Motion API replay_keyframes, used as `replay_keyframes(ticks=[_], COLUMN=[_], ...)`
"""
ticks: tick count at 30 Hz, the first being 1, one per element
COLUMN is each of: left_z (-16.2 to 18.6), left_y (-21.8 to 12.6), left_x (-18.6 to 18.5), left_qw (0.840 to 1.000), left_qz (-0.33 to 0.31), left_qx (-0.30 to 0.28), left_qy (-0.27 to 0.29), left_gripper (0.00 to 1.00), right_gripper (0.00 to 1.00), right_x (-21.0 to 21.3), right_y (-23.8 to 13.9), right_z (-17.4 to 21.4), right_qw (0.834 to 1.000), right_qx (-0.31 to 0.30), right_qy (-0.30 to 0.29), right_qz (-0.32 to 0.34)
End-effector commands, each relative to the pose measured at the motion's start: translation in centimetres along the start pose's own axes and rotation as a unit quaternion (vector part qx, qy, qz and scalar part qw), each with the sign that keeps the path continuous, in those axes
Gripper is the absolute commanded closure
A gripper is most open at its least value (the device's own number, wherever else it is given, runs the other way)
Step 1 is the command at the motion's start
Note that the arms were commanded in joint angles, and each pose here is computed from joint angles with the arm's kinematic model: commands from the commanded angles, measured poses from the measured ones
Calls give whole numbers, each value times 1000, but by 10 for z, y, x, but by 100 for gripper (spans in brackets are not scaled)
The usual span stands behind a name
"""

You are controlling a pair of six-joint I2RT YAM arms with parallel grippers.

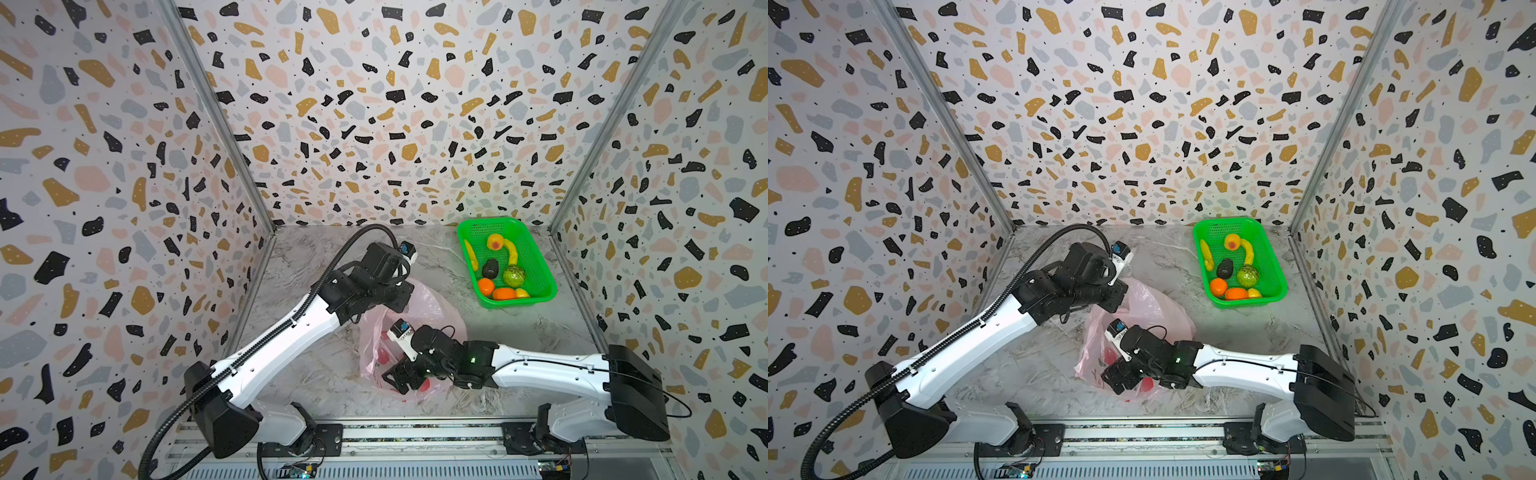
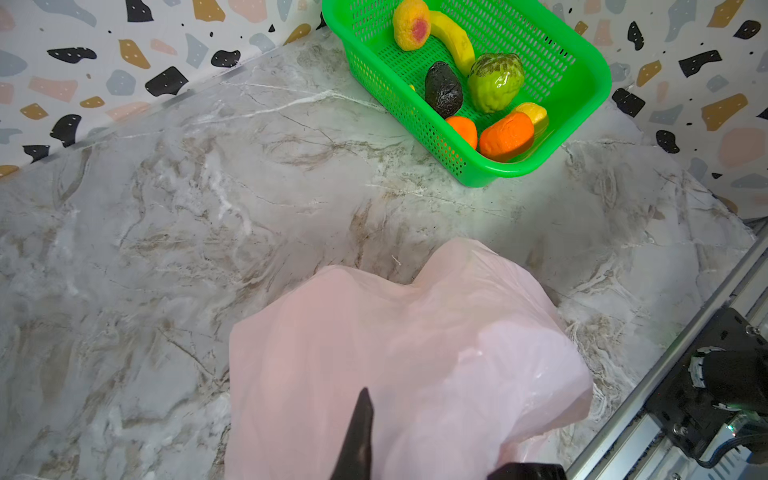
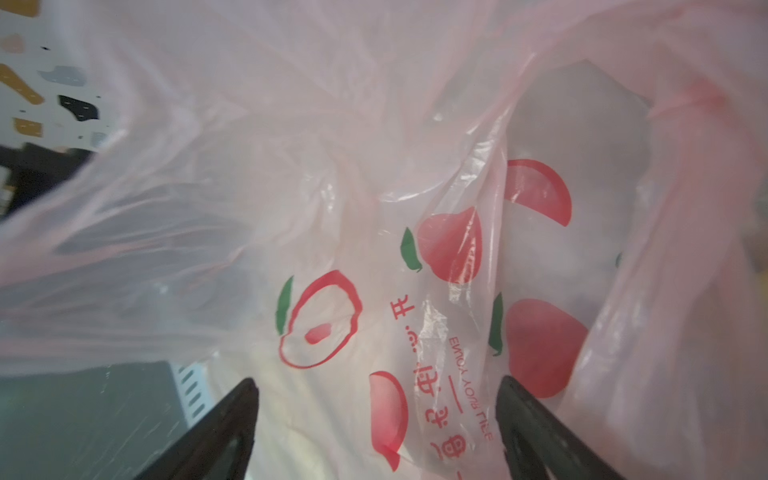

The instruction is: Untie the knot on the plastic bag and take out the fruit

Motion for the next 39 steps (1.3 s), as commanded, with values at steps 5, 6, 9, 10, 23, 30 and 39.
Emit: replay_keyframes(ticks=[5, 6, 9, 10, 23, 30, 39], left_z=[4, 5, 9, 12, 53, 31, 13], left_y=[-13, -15, -14, -13, 3, -10, -40], left_x=[1, 1, -2, -2, -53, -68, -87], left_qw=[1000, 1000, 1000, 1000, 991, 983, 963], left_qz=[2, 3, 12, 14, 137, 170, 239], left_qx=[-3, -4, 2, 6, 3, -60, -123], left_qy=[1, 1, 1, 0, 2, -21, -17], left_gripper=[100, 100, 100, 100, 100, 100, 100], right_gripper=[5, 5, 5, 4, 7, 11, 16], right_x=[-108, -121, -142, -146, -114, -55, -61], right_y=[-35, -45, -74, -82, -87, -72, -44], right_z=[-1, 2, 4, 5, 12, 15, -11], right_qw=[956, 948, 934, 931, 979, 997, 991], right_qx=[-20, -19, -29, -31, -21, -2, -124], right_qy=[37, 49, 69, 72, 63, 59, 20], right_qz=[289, 313, 350, 358, 195, 46, 37])
Point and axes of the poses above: each gripper's point midway between its finger pads, its own y axis out along the fingers, its own x axis along the line the jaws close on, z = x × y, the point moved 1 cm from there along -y, back along the fingers, and after that the axes turned 1 degree about y, right-handed, at the moved point
